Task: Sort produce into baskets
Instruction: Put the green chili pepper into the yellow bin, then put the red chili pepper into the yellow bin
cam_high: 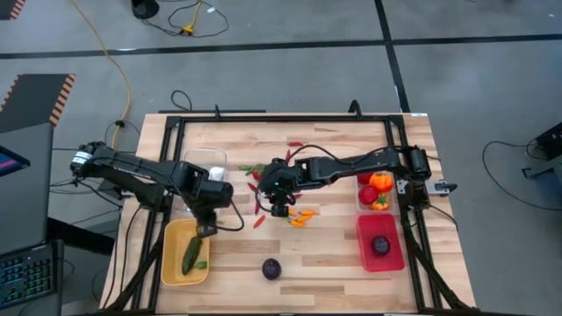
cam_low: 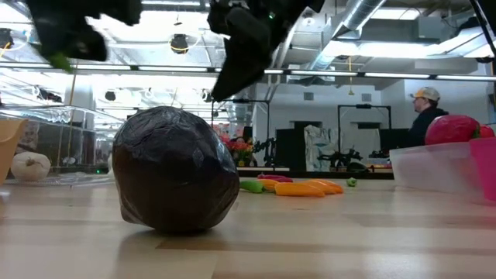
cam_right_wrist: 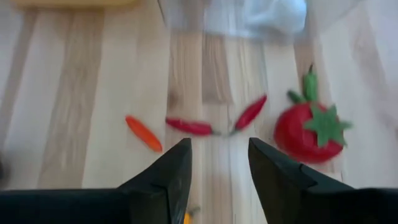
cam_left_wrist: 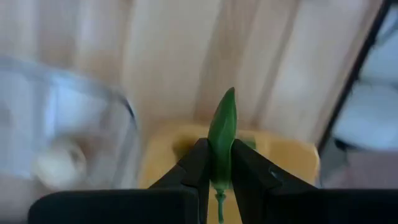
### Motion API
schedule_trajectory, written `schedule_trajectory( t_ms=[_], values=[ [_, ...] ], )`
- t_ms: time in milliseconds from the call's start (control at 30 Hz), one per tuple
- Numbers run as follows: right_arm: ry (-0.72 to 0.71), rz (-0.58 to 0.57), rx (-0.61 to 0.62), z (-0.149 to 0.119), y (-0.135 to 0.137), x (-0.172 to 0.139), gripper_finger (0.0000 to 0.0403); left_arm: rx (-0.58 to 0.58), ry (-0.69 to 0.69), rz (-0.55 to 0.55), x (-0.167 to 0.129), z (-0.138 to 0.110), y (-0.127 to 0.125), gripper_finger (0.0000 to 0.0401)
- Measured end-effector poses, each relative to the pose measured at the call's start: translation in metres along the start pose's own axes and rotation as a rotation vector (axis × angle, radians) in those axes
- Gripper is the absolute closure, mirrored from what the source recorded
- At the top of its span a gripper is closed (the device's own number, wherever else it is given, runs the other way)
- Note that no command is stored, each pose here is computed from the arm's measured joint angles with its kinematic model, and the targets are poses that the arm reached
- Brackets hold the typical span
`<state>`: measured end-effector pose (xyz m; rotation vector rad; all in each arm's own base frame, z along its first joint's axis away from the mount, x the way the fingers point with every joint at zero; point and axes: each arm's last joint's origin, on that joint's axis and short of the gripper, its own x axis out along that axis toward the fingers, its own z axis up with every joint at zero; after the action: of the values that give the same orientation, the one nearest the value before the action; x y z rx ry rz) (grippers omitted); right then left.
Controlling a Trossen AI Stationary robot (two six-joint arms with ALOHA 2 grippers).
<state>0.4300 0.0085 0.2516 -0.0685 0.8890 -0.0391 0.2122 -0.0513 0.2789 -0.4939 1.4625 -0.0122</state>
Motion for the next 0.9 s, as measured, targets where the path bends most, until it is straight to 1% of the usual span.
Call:
schedule_trajectory(
  t_ms=[67,167,367,533,633,733,900],
  values=[
    [0.027,0.0,-0.001,-0.005,0.0,0.003,0.0216,-0.022,0.062,-0.003,0.001,-0.007,-0.003,0.036],
    [0.065,-0.004,0.0,-0.014,-0.003,0.008,0.0216,-0.041,0.116,0.021,0.004,-0.017,-0.009,0.036],
    [0.107,-0.013,0.011,-0.024,-0.01,0.013,0.0216,-0.028,0.169,0.049,0.008,-0.033,-0.023,0.0345],
    [0.146,-0.024,0.027,-0.036,-0.018,0.019,0.0216,-0.052,0.178,0.061,0.01,-0.039,-0.03,0.0316],
    [0.209,-0.027,0.031,-0.046,-0.021,0.022,0.0216,-0.048,0.165,0.083,0.011,-0.042,-0.032,0.0293],
    [0.227,-0.028,0.032,-0.051,-0.022,0.024,0.0216,-0.046,0.144,0.108,0.012,-0.042,-0.032,0.0271],
    [0.287,-0.01,-0.022,-0.068,-0.02,0.031,0.0216,-0.044,0.118,0.134,0.012,-0.042,-0.032,0.0245]
  ],
)
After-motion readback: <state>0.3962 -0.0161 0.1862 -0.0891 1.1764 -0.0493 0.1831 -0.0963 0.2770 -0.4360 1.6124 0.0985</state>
